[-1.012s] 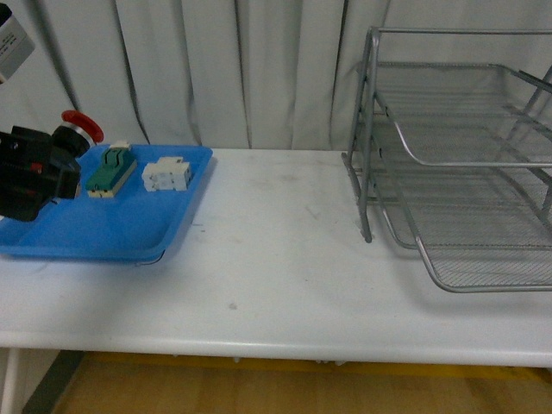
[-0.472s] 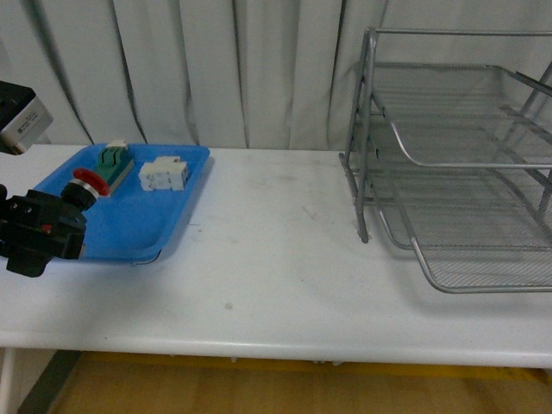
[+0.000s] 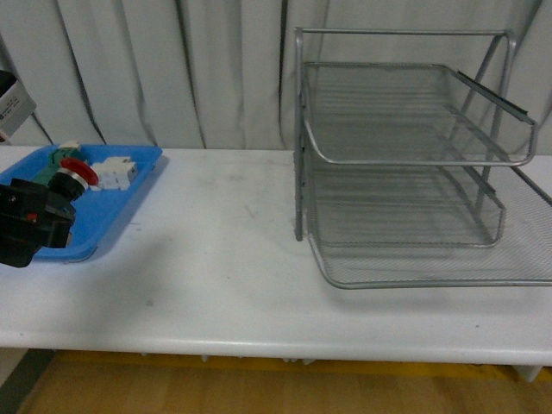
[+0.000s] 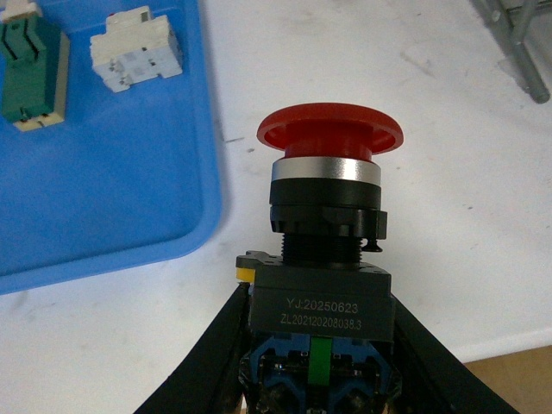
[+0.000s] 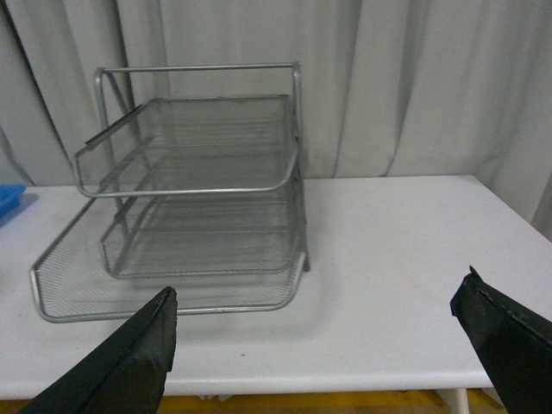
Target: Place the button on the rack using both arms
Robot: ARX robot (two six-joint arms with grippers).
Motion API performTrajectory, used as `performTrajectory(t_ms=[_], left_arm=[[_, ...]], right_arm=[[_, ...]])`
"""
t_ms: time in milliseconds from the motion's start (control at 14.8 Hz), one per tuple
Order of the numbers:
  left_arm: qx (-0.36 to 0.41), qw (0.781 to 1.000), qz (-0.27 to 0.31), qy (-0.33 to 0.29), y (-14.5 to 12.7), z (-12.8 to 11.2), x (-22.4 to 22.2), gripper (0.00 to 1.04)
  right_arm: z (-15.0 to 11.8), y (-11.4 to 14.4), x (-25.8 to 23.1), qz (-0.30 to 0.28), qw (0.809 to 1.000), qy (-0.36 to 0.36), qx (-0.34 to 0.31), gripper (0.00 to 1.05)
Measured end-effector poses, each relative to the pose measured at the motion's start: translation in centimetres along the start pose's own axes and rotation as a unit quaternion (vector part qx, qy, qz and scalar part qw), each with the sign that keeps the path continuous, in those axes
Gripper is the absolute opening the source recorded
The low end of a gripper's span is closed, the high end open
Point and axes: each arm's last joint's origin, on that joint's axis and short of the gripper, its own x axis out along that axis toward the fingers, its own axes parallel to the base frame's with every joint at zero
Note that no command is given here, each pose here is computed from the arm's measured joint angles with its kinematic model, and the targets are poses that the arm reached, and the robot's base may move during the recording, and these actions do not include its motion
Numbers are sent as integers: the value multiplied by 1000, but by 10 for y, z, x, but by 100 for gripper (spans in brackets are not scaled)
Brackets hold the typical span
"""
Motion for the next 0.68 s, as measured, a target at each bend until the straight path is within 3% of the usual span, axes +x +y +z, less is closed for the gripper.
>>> performTrajectory(t_ms=[338,675], left_arm=[[1,1000,-8,-23,-8,10,-9,36],[53,990,-110,-77,-73,64,-8,36]], right_arm=[[0,0,0,-2,1000,2,0,98],[0,0,0,-2,1000,0,0,98]])
